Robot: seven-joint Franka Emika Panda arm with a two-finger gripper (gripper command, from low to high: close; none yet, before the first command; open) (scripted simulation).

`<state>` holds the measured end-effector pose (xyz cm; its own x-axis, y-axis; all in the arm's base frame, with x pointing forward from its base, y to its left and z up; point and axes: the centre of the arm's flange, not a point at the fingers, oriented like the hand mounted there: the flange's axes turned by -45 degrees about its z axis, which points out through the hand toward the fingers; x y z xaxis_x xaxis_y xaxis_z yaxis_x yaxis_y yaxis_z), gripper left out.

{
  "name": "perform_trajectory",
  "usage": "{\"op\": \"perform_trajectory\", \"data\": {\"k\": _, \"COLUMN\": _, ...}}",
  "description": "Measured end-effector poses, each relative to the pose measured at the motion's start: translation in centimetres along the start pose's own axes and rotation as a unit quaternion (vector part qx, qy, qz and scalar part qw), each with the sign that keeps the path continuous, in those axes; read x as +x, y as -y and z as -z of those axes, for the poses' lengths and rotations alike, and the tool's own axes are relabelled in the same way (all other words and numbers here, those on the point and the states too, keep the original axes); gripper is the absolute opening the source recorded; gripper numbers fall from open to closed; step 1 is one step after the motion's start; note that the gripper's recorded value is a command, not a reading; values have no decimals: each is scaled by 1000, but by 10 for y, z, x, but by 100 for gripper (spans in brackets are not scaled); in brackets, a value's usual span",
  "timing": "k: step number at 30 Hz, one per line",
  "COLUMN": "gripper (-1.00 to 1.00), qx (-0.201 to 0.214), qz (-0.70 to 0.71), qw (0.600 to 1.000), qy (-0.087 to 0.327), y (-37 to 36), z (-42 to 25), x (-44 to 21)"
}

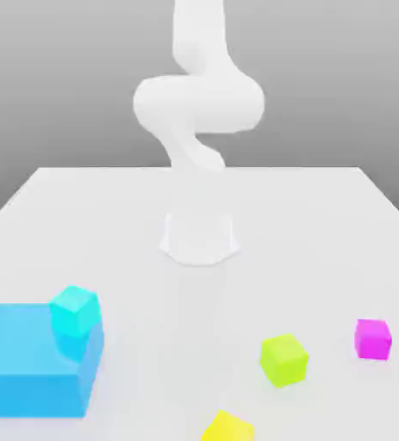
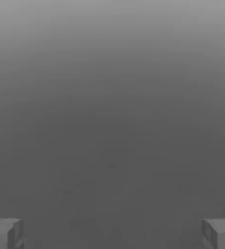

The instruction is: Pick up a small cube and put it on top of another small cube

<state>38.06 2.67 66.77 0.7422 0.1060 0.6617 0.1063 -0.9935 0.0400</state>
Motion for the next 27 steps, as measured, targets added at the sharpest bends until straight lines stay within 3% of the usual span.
{"op": "perform_trajectory", "data": {"k": 6, "gripper": 0, "qx": 58, "qz": 152, "qw": 983, "qy": 84, "y": 77, "z": -125, "x": -30}}
{"op": "perform_trajectory", "data": {"k": 11, "gripper": 0, "qx": 107, "qz": 276, "qw": 944, "qy": 144, "y": 147, "z": -209, "x": -86}}
{"op": "perform_trajectory", "data": {"k": 16, "gripper": 0, "qx": 156, "qz": 397, "qw": 883, "qy": 197, "y": 211, "z": -272, "x": -166}}
{"op": "perform_trajectory", "data": {"k": 23, "gripper": 0, "qx": 225, "qz": 555, "qw": 759, "qy": 257, "y": 281, "z": -323, "x": -309}}
{"op": "perform_trajectory", "data": {"k": 27, "gripper": 0, "qx": 234, "qz": 573, "qw": 739, "qy": 266, "y": 288, "z": -354, "x": -351}}
